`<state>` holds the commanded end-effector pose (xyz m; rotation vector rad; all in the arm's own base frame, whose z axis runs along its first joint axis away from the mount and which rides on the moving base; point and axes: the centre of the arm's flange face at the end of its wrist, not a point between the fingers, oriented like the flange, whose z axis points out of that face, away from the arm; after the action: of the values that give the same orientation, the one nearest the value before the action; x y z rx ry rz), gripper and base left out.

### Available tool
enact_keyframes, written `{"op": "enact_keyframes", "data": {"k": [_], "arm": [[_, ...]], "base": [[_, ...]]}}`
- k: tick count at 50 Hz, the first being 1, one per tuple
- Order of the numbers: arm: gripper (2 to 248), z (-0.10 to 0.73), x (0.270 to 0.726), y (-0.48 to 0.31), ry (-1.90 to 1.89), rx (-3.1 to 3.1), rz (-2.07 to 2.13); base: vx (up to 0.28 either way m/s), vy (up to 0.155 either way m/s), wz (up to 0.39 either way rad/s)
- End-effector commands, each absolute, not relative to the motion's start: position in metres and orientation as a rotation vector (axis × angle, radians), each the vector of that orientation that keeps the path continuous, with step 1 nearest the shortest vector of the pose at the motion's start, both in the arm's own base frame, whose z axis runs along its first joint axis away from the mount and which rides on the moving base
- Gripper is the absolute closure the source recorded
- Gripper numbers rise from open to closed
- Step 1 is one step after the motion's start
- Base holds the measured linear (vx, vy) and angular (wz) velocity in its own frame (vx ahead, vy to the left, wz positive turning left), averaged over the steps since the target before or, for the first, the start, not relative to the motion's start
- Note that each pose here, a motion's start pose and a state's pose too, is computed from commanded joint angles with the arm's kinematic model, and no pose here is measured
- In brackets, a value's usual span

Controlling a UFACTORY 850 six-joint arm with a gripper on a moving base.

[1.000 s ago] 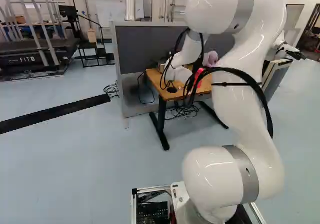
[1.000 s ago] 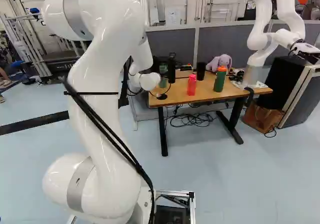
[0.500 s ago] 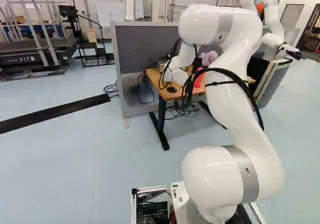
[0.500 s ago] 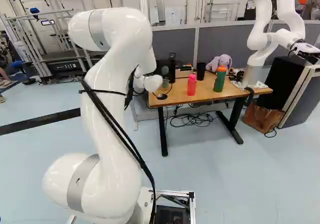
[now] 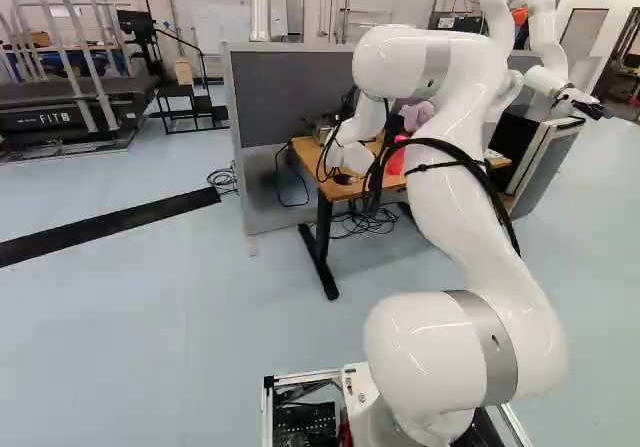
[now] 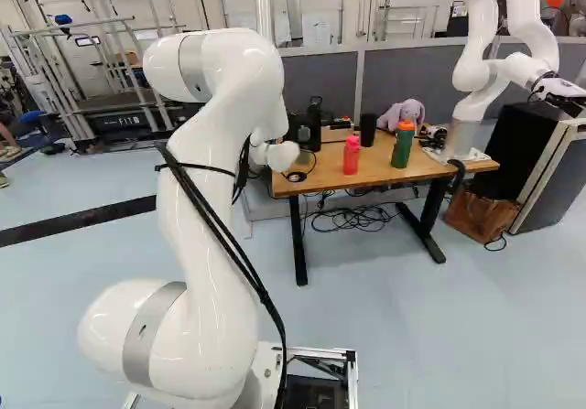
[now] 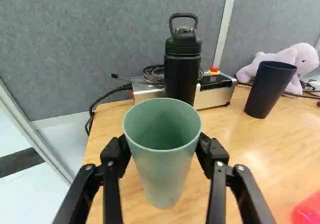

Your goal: Place the green cup on the table

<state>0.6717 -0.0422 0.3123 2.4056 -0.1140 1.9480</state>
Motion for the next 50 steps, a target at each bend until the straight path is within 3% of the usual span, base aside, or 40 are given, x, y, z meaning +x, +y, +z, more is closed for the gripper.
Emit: {"op": "enact_keyframes", "data": {"k": [5,6,10,11,15,16,50], "arm": [[83,0.312,0.672,-0.042,-0.114,2.406,1.948],[49,0.312,0.672,-0.042,-0.114,2.406,1.948],[49,0.312,0.672,-0.042,-0.114,2.406,1.948],[14,0.312,0.672,-0.042,-0.114,2.406,1.948],[14,0.313,0.672,-0.042,-0.114,2.405,1.949],[3,0.314,0.671,-0.042,-0.114,2.404,1.949],[3,0.356,0.609,-0.035,-0.106,2.415,1.944]], "base": [[0.000,0.000,0.000],[0.000,0.000,0.000],[0.000,0.000,0.000],[0.000,0.000,0.000],[0.000,0.000,0.000],[0.000,0.000,0.000],[0.000,0.000,0.000]]}}
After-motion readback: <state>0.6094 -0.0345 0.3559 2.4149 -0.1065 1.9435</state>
